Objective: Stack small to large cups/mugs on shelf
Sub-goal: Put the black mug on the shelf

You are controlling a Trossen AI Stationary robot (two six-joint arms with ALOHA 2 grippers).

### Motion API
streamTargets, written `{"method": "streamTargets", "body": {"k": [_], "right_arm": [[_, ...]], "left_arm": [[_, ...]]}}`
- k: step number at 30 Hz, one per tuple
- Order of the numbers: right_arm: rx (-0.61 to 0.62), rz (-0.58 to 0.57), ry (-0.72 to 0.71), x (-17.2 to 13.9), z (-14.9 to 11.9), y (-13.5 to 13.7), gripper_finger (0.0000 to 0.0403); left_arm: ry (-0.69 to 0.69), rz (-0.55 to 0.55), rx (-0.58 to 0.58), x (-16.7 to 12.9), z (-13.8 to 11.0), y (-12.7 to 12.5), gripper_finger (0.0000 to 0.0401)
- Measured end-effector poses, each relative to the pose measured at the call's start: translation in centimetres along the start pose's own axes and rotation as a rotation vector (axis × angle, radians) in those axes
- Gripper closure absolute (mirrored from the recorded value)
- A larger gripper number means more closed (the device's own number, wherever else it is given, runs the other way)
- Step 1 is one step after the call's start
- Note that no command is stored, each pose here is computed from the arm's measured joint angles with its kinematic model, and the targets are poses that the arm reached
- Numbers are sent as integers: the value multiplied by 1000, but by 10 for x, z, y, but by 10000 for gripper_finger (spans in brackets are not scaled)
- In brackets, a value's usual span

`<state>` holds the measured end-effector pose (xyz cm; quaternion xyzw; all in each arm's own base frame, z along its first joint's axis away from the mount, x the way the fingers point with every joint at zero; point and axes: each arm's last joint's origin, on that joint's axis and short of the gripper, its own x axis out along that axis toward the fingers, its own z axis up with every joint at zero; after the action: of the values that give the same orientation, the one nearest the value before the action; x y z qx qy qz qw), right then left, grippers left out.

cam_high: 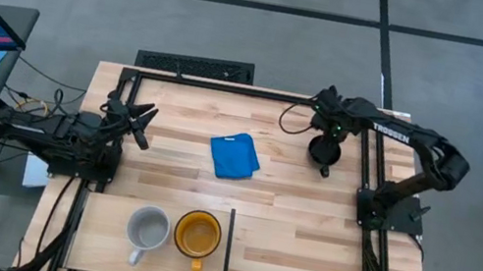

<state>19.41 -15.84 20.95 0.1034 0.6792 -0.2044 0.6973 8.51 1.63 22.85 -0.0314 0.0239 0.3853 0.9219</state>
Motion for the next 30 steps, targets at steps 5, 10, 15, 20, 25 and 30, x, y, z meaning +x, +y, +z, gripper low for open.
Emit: {"method": "streamTargets", "body": {"k": [5,10,15,20,25,30], "right_arm": [[-1,11,6,6,4,0,288],[10,24,8,6,3,1,354],[70,41,-4,4,4,1,375],[166,61,-28,0,9,1,376],[242,88,-100,-10,19,-1,382],[294,107,-170,-14,28,4,382]], "left_arm": [[6,0,-20,0,-1,0,318],[6,1,-26,0,-1,0,318],[6,1,-26,0,-1,0,318],[6,1,-39,0,-1,0,318],[6,0,-64,0,-1,0,318],[6,0,-64,0,-1,0,318]]}}
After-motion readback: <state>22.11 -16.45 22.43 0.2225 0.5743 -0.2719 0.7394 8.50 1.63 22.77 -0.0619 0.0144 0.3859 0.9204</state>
